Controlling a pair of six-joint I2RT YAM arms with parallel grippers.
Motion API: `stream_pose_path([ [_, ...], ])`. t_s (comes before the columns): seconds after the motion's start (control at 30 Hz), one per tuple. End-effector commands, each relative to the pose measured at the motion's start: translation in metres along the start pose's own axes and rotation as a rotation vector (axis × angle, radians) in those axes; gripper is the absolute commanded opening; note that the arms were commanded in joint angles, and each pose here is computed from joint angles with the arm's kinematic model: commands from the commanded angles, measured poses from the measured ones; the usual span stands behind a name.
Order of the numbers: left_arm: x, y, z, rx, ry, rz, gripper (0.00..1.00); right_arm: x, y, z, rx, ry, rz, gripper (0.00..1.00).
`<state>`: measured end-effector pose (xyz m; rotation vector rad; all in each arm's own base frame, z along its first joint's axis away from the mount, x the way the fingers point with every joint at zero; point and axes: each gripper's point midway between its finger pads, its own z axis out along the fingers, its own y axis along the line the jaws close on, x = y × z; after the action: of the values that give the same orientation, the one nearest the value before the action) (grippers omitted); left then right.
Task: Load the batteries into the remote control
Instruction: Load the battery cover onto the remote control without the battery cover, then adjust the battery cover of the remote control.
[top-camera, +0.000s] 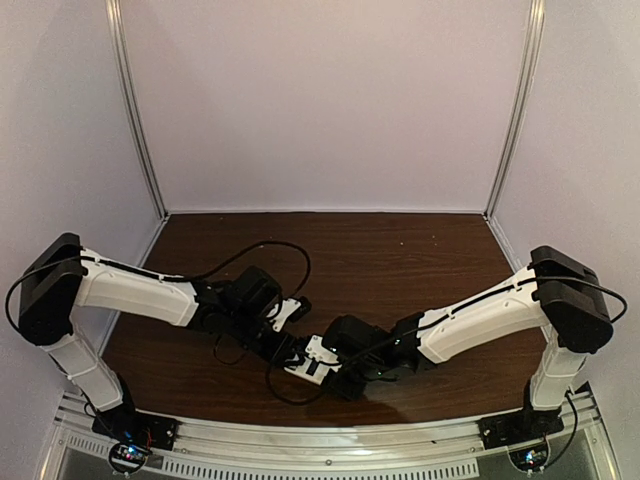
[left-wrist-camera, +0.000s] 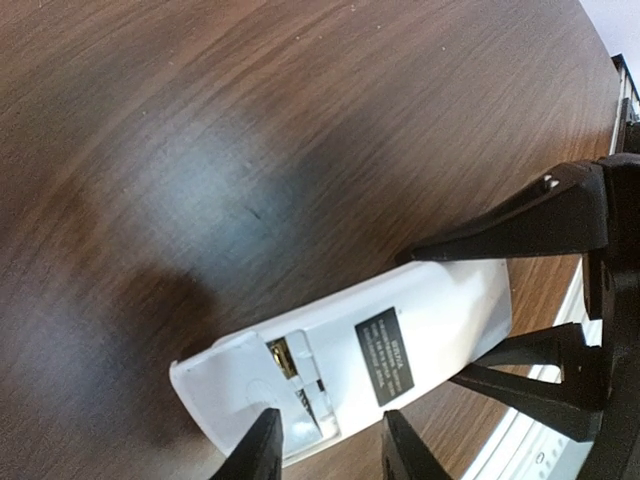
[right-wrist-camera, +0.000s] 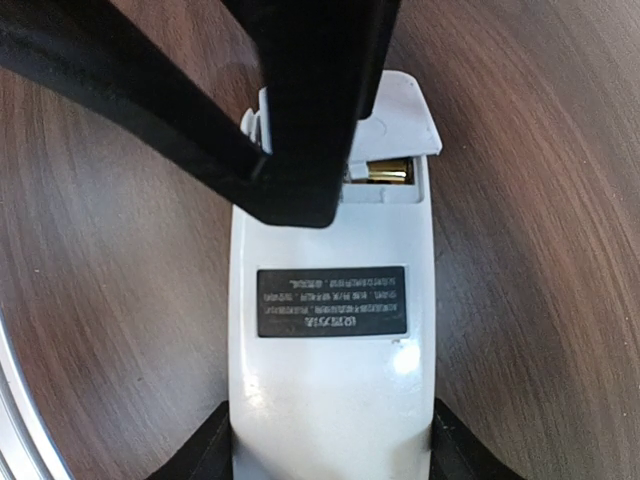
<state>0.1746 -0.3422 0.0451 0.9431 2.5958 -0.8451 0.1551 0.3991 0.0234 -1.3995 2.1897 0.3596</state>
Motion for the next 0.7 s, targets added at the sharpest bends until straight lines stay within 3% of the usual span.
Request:
stream_pose_path([
  [0.0,-0.02,-0.007,-0.015,-0.016,-0.068,0.036,0.35,0.022,-0.002,0.006,0.008,0.083,-0.02,0.0],
  [0.3,-0.02,0.032,-0.033,-0.109,-0.142,-0.124,0.34,0.021,-0.001,0.006,0.007,0.079,-0.023,0.0],
  [0.67,-0.006,0.041,-0.012,-0.079,-0.089,-0.169,0.32,0.021,0.0,0.005,-0.001,0.074,-0.031,0.0],
])
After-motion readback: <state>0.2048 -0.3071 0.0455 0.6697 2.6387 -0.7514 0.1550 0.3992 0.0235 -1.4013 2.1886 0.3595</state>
